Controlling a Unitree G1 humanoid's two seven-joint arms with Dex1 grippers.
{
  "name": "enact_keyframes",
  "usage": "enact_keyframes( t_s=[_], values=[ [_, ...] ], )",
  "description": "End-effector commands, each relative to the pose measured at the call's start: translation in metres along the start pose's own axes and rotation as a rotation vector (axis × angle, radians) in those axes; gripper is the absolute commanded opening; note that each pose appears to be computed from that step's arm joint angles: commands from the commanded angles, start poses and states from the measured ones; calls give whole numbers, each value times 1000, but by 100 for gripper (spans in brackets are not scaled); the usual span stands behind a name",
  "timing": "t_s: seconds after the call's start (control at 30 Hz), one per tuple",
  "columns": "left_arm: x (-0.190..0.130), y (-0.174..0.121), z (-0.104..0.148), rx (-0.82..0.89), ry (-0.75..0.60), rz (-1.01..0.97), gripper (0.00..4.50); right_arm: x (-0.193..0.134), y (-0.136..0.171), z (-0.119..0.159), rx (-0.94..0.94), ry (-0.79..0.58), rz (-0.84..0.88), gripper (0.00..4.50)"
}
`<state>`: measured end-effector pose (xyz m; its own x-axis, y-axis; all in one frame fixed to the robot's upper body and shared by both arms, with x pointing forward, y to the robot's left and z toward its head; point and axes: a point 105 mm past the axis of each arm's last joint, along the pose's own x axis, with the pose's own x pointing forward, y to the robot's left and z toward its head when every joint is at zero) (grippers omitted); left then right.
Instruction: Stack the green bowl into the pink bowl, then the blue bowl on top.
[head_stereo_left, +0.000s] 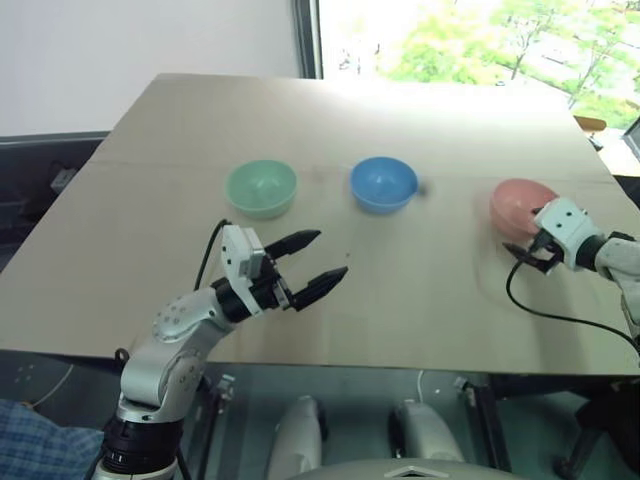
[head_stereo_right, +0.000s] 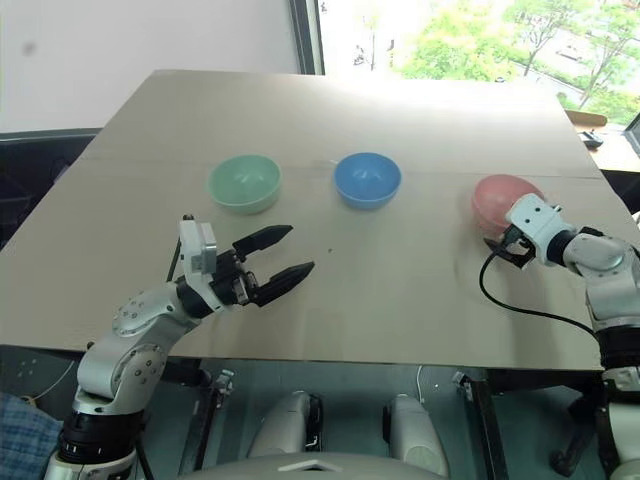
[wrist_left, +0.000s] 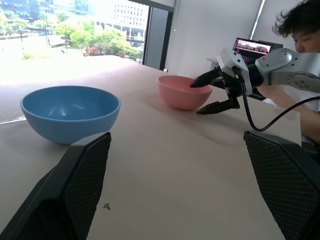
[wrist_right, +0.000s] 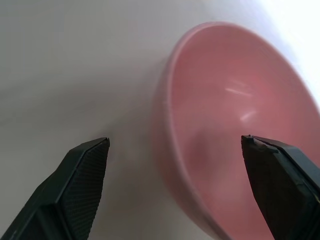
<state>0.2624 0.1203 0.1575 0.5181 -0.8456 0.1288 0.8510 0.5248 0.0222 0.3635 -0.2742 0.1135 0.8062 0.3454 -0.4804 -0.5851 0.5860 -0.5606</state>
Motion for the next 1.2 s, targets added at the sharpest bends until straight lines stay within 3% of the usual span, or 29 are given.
enact_keyframes(
  t_s=[0.03, 0.07, 0.3, 0.33, 0.57, 0.83, 1.0, 1.2],
  values=[
    [-1, -5, 8, 31, -23, -8, 450, -2, -12, 11, -35, -1, -5, 335],
    [-1, -6, 7, 30, -22, -7, 450, -1, -12, 11, -34, 2, -2, 312],
    [-6, -9, 5, 20, -20, 15, 450, 1, -15, 7, -45, 25, 3, 20],
    [-6, -9, 4, 20, -17, 17, 450, 2, -14, 7, -45, 26, 5, 7],
    [-10, -4, 6, 25, -17, 25, 450, 7, 6, 20, -42, -14, 87, 7],
    [-28, 12, 11, 52, 9, 44, 450, 5, 88, 126, -223, -242, 335, 7],
    [-29, 16, 10, 63, 19, 44, 450, 5, 142, 149, -334, -215, 474, 7],
    [-25, 17, 10, 68, 21, 36, 450, 18, 176, 167, -403, -195, 479, 7]
  ],
)
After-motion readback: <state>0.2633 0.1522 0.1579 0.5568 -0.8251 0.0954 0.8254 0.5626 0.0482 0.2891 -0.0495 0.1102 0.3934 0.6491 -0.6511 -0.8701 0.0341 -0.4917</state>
